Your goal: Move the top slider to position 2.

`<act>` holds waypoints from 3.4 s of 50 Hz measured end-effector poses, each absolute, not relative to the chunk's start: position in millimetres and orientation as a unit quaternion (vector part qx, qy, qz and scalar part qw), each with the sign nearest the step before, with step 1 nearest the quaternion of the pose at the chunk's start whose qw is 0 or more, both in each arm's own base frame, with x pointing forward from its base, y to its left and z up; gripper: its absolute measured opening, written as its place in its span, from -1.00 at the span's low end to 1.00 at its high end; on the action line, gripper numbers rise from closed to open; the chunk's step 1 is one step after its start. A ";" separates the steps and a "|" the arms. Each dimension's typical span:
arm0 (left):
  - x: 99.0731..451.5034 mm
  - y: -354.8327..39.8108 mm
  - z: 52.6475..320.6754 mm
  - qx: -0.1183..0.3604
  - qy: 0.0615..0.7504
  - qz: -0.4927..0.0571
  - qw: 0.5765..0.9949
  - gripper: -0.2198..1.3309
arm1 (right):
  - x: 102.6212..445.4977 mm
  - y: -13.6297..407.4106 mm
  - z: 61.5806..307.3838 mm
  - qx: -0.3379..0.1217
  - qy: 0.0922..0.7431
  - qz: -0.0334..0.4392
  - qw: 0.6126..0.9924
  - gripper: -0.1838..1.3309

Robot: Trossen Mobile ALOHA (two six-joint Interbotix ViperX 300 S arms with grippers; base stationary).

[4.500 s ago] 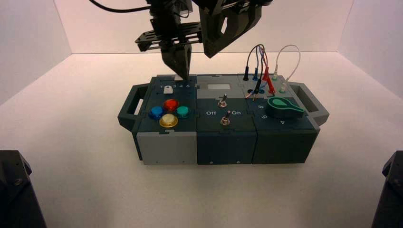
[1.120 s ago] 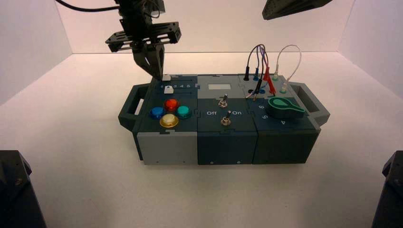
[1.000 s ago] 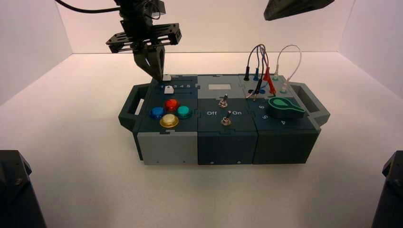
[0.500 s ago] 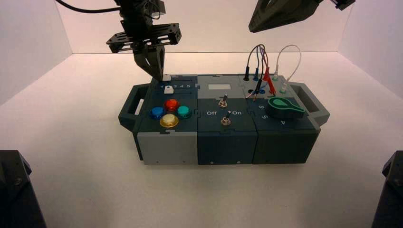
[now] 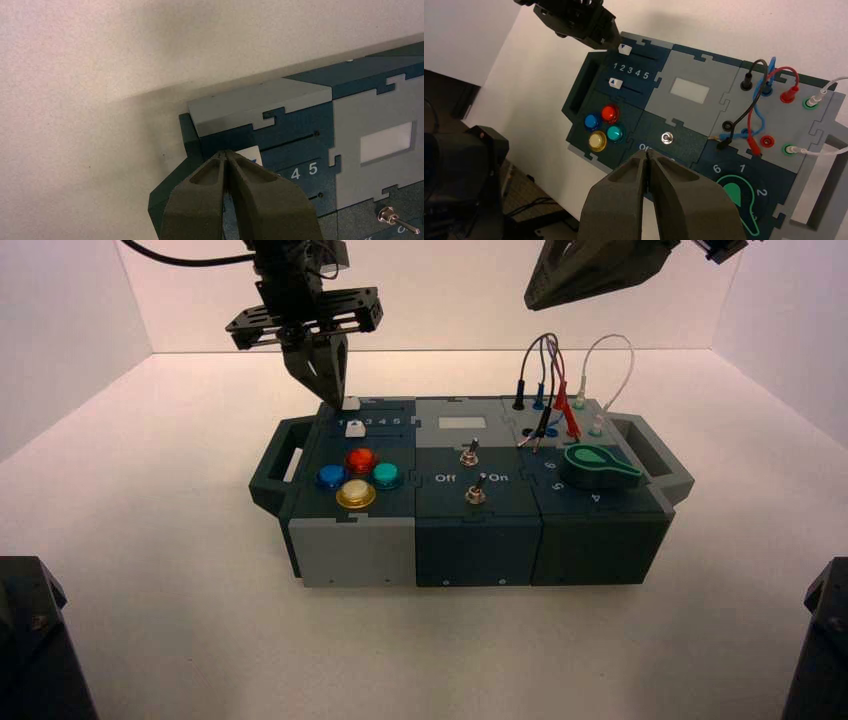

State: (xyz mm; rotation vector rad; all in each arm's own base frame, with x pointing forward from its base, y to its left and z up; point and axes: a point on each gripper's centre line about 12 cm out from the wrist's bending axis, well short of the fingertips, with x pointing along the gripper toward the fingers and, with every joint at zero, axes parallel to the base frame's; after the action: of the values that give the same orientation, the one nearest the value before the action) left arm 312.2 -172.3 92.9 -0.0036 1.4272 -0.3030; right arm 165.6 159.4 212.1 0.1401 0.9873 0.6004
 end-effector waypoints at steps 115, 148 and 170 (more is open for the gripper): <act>313.1 -177.3 91.0 0.004 0.660 -0.143 0.737 -0.93 | 171.9 164.3 206.2 0.061 0.479 0.279 0.830 -0.94; 309.8 -180.7 91.4 0.007 0.662 -0.147 0.735 -0.93 | 171.8 164.3 206.1 0.061 0.480 0.279 0.830 -0.93; 305.7 -179.3 96.4 0.016 0.664 -0.150 0.732 -0.93 | 170.5 163.9 205.2 0.059 0.486 0.278 0.827 -0.94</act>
State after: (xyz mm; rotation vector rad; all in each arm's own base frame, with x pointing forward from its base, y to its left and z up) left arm 305.7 -179.3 96.4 0.0358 1.4620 -0.3296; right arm 170.5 163.9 205.2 0.1248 1.0314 0.5913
